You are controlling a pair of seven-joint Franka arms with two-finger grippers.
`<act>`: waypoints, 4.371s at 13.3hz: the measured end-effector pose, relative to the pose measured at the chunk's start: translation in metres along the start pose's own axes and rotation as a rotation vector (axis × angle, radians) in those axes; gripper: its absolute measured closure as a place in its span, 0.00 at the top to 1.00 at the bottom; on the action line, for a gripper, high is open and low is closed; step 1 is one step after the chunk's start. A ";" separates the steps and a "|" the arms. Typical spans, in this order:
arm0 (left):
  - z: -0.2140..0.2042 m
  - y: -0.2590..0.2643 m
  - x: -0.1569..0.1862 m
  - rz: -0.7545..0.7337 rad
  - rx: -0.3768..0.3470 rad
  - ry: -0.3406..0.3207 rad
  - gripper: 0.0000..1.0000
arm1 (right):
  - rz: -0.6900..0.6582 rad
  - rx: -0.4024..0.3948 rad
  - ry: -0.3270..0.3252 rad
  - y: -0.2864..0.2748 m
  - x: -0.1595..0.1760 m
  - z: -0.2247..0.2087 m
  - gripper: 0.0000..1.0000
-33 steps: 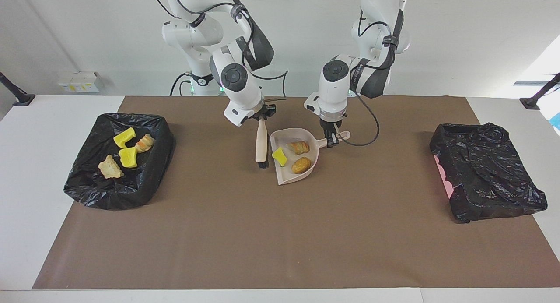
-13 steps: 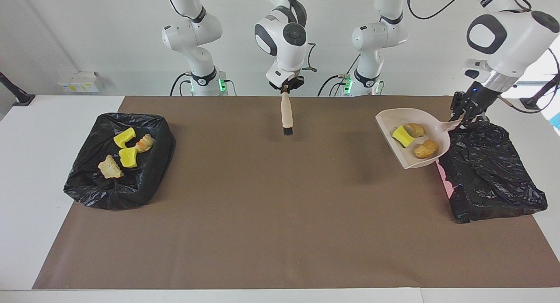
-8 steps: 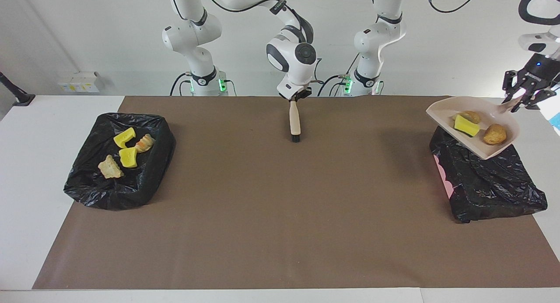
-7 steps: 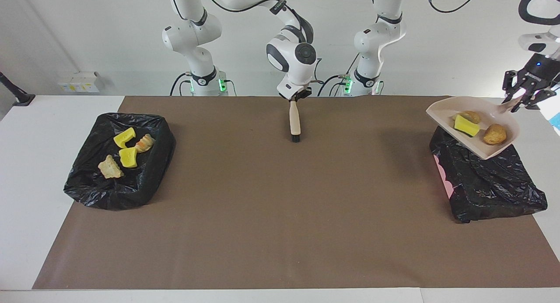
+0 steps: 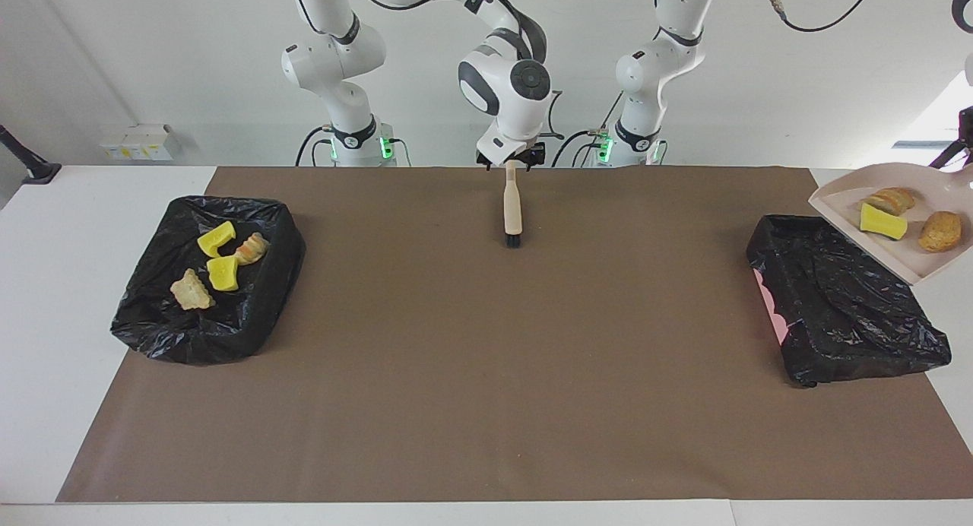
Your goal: Sweep and dump trash in bin
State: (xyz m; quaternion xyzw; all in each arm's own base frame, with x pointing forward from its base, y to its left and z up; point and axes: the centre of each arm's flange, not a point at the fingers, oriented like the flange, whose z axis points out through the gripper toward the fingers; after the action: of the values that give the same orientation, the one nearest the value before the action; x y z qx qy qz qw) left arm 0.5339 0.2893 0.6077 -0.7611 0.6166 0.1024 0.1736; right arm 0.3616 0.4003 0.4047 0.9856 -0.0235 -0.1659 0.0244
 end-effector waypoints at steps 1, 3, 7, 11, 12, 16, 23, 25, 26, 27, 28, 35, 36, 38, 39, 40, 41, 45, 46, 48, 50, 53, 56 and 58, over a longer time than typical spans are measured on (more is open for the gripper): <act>0.005 -0.004 0.008 0.008 -0.011 -0.043 0.31 | 0.013 0.007 0.008 0.011 0.007 -0.017 1.00; 0.022 -0.004 0.015 -0.013 -0.047 -0.127 0.31 | -0.002 0.025 0.025 0.037 0.025 -0.056 1.00; 0.048 0.000 0.033 -0.046 -0.076 -0.237 0.31 | -0.055 0.073 0.073 0.090 0.063 -0.118 1.00; 0.059 0.004 0.042 -0.009 -0.098 -0.311 0.31 | -0.146 0.096 0.111 0.161 0.085 -0.165 1.00; 0.058 0.004 0.043 -0.001 -0.099 -0.330 0.31 | -0.176 0.094 0.120 0.181 0.088 -0.176 1.00; 0.050 0.005 0.034 0.025 -0.091 -0.419 0.31 | -0.195 0.040 0.190 0.263 0.100 -0.217 1.00; 0.030 0.004 0.015 0.000 -0.027 -0.458 0.31 | -0.156 -0.030 0.248 0.340 0.111 -0.242 1.00; 0.017 0.008 0.017 -0.057 -0.005 -0.369 0.31 | -0.133 -0.024 0.250 0.353 0.112 -0.243 1.00; 0.010 0.010 0.018 -0.087 0.004 -0.313 0.31 | -0.130 -0.023 0.252 0.355 0.112 -0.244 1.00; 0.006 0.013 0.021 -0.113 0.007 -0.261 0.31 | -0.130 -0.023 0.255 0.355 0.112 -0.245 1.00; 0.003 0.016 0.026 -0.138 -0.006 -0.204 0.31 | -0.133 -0.024 0.257 0.353 0.111 -0.246 1.00; -0.013 0.037 0.155 -0.472 -0.152 0.070 0.31 | -0.107 -0.023 0.277 0.367 0.107 -0.255 1.00; -0.021 0.041 0.191 -0.528 -0.157 0.079 0.31 | -0.092 -0.019 0.294 0.375 0.105 -0.263 1.00; -0.043 0.053 0.266 -0.650 -0.177 0.117 0.31 | -0.071 -0.010 0.323 0.390 0.101 -0.276 1.00; -0.052 0.059 0.296 -0.703 -0.190 0.134 0.31 | -0.069 -0.008 0.328 0.393 0.099 -0.278 1.00; -0.063 0.067 0.326 -0.757 -0.204 0.150 0.31 | -0.071 -0.006 0.329 0.393 0.099 -0.280 1.00; -0.073 0.075 0.350 -0.807 -0.221 0.169 0.31 | -0.076 -0.005 0.321 0.392 0.098 -0.279 1.00; -0.106 0.106 0.451 -1.018 -0.255 0.256 0.31 | -0.072 -0.002 0.317 0.395 0.094 -0.283 1.00; -0.109 0.116 0.484 -1.064 -0.257 0.270 0.31 | -0.068 -0.001 0.319 0.397 0.094 -0.284 1.00; -0.104 0.137 0.548 -1.129 -0.269 0.279 0.31 | -0.058 0.002 0.319 0.403 0.094 -0.284 1.00; -0.094 0.152 0.605 -1.193 -0.293 0.286 0.31 | -0.046 0.007 0.317 0.409 0.095 -0.283 1.00; -0.083 0.160 0.664 -1.223 -0.351 0.319 0.31 | -0.029 0.034 0.311 0.410 0.096 -0.281 1.00; -0.075 0.161 0.686 -1.226 -0.391 0.324 0.31 | 0.002 0.042 0.310 0.410 0.098 -0.278 1.00; -0.076 0.154 0.694 -1.232 -0.400 0.334 0.31 | 0.006 0.044 0.314 0.409 0.100 -0.276 1.00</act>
State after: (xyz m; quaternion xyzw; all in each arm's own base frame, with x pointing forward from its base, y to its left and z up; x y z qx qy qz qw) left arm 0.5315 -0.3944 0.3998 -0.9972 0.0572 -0.0224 -0.0419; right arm 0.5307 -0.0025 0.6550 0.9996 -0.0261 -0.0091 0.0068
